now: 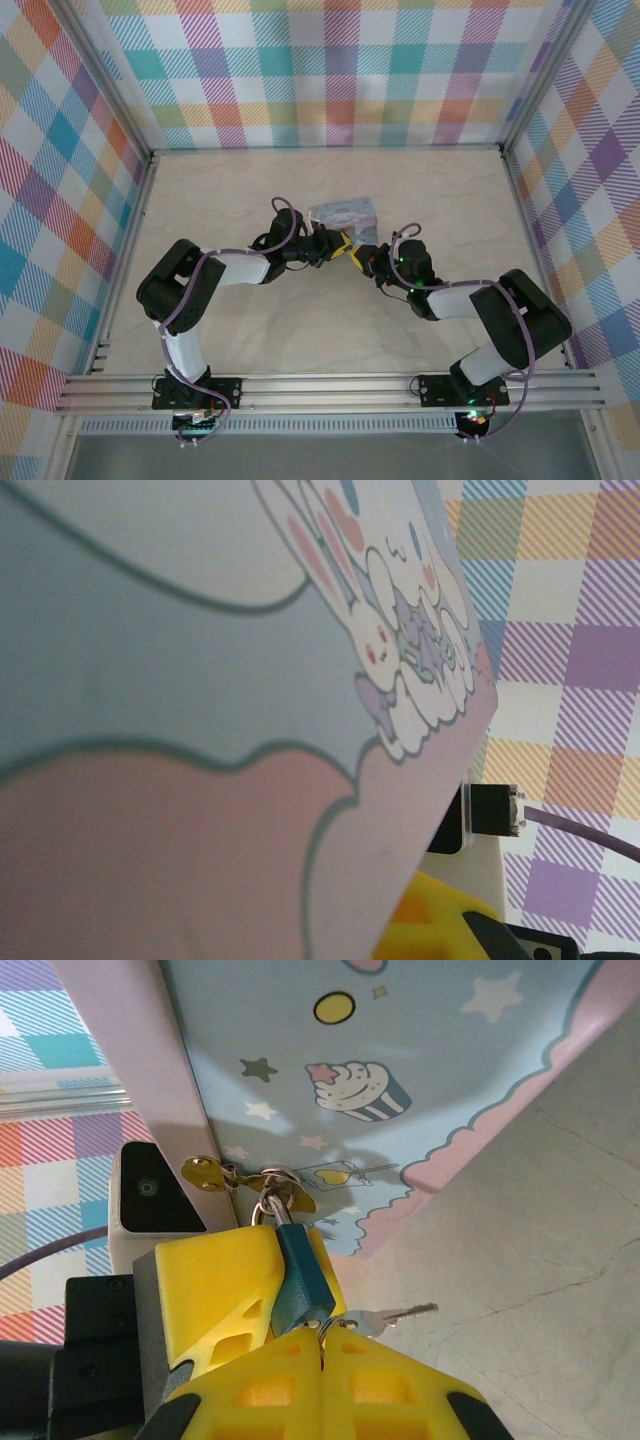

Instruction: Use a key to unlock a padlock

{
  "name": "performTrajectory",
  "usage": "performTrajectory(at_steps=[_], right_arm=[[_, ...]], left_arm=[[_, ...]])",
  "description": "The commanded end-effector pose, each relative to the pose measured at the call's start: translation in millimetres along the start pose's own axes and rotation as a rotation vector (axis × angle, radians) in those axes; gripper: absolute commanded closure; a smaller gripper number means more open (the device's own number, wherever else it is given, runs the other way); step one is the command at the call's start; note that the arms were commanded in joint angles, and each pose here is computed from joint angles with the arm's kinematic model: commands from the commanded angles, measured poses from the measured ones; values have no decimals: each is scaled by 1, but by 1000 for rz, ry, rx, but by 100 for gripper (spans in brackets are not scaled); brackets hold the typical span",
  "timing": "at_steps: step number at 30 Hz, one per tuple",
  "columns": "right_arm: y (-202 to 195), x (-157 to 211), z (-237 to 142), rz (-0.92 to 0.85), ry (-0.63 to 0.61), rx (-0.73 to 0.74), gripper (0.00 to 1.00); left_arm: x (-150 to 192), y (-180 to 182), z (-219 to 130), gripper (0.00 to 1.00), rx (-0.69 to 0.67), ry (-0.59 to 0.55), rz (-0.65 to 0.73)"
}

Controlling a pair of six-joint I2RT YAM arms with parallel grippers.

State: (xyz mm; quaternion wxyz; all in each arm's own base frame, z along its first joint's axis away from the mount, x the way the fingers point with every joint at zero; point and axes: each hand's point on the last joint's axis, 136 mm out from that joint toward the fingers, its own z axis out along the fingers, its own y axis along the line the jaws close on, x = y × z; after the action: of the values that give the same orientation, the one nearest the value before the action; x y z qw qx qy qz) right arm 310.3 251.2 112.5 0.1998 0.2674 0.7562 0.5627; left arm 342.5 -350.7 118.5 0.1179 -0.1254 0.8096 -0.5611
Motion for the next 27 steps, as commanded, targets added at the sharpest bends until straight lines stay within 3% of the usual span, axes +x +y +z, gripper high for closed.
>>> performTrajectory(at_steps=[1,3,7,10,14,20,27], right_arm=[[31,-5,10,-22,-12,-84,100],[27,-4,10,-25,-5,-69,99],[14,-2,2,-36,-1,-11,76],[3,-1,-11,-70,-4,59,70],[-11,0,-35,-162,-9,216,68],[-10,-4,-67,-345,-13,397,68],[-5,5,-70,-604,77,512,63]], left_arm=[[38,-32,-1,94,94,136,60],[34,-24,-3,94,58,117,61],[22,-13,-10,93,-8,65,66],[17,-10,-15,93,-59,46,90],[16,0,-17,92,-143,48,109],[18,9,-18,92,-163,46,91],[21,8,-18,92,-172,50,87]])
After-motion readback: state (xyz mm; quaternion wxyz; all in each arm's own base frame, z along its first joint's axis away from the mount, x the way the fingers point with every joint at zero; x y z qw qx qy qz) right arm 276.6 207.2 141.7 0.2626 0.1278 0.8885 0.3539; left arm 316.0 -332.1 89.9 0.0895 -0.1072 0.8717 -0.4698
